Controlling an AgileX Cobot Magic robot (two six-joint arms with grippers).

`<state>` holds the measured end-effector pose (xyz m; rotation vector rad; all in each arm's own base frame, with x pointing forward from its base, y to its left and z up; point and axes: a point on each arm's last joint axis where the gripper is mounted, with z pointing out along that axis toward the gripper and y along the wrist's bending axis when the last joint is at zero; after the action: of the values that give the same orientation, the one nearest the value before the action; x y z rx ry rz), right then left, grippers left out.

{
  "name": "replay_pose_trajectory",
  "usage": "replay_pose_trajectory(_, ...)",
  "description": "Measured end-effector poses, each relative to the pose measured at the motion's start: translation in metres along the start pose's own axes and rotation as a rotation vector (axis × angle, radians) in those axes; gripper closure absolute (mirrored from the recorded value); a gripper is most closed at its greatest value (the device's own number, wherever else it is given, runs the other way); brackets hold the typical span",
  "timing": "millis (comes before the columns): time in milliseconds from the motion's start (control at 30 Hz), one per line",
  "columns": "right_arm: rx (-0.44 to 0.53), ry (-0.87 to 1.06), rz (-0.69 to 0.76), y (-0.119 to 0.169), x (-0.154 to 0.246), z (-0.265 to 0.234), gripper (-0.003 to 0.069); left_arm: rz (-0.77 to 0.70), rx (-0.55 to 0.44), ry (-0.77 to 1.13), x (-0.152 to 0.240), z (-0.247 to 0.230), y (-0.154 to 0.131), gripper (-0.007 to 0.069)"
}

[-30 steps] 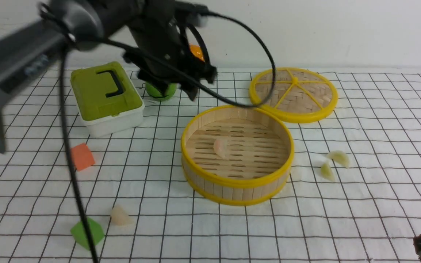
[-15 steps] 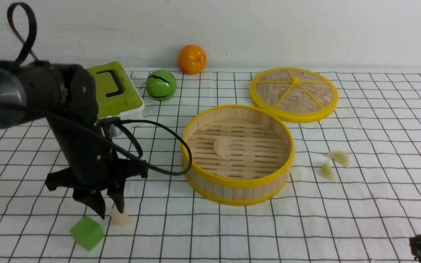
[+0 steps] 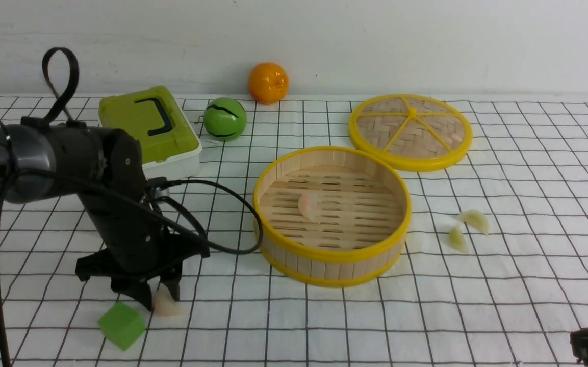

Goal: Put the dumplings into the steamer on the table with the white tablecloth.
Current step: 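Reach for and grasp a dumpling on the table with the left gripper, then place the dumpling into the bamboo steamer basket with the left gripper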

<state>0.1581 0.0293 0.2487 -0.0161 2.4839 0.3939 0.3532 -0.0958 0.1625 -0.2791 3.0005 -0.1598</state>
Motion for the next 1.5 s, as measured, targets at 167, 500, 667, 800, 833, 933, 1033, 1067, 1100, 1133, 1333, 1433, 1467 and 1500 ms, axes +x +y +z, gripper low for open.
replay_pose_trajectory(167, -0.001, 0.0, 0.001, 0.0, 0.0, 0.0, 0.0583, 0.059, 0.003, -0.003, -0.002, -0.003, -0.001, 0.0427)
replay_pose_trajectory(500, 0.003, -0.004, -0.002, 0.0, 0.0, 0.0, 0.0577, 0.206, 0.208, -0.153, -0.031, -0.083, -0.039, 0.0442)
replay_pose_trajectory(667, 0.017, -0.002, -0.021, -0.002, 0.0, 0.0, 0.0575, 0.436, 0.392, -0.307, -0.036, -0.133, -0.108, 0.0443)
replay_pose_trajectory(800, 0.02, -0.009, -0.023, -0.002, -0.001, 0.0, 0.0575, 0.618, 0.416, -0.338, -0.034, -0.137, -0.168, 0.0447)
replay_pose_trajectory(833, 0.021, -0.011, -0.023, -0.002, -0.001, 0.0, 0.0575, 0.625, 0.415, -0.341, -0.035, -0.135, -0.171, 0.0447)
replay_pose_trajectory(933, 0.022, -0.012, -0.024, -0.002, -0.001, 0.0, 0.0575, 0.682, 0.334, -0.333, -0.045, -0.107, -0.199, 0.0447)
replay_pose_trajectory(1033, 0.023, -0.014, -0.023, -0.002, 0.0, 0.001, 0.0575, 0.666, 0.258, -0.325, -0.059, -0.076, -0.207, 0.0447)
replay_pose_trajectory(1067, 0.024, -0.016, -0.022, -0.003, 0.0, 0.001, 0.0575, 0.667, 0.24, -0.323, -0.063, -0.068, -0.208, 0.0448)
replay_pose_trajectory(1100, 0.025, -0.019, -0.022, -0.003, 0.0, 0.001, 0.0575, 0.666, 0.227, -0.321, -0.065, -0.06, -0.209, 0.0449)
replay_pose_trajectory(1133, 0.026, -0.019, -0.022, -0.003, 0.0, 0.001, 0.0575, 0.668, 0.211, -0.318, -0.067, -0.053, -0.209, 0.045)
replay_pose_trajectory(1333, 0.029, -0.024, -0.021, -0.003, 0.0, 0.002, 0.0575, 0.672, 0.181, -0.299, -0.073, -0.015, -0.212, 0.045)
replay_pose_trajectory(1433, 0.029, -0.024, -0.021, -0.003, 0.0, 0.002, 0.0575, 0.67, 0.179, -0.297, -0.073, -0.01, -0.212, 0.045)
replay_pose_trajectory(1467, 0.028, -0.024, -0.02, -0.003, 0.0, 0.002, 0.0575, 0.664, 0.18, -0.298, -0.074, -0.009, -0.212, 0.045)
replay_pose_trajectory(1500, 0.028, -0.024, -0.02, -0.003, 0.0, 0.002, 0.0575, 0.661, 0.182, -0.302, -0.074, -0.008, -0.213, 0.0436)
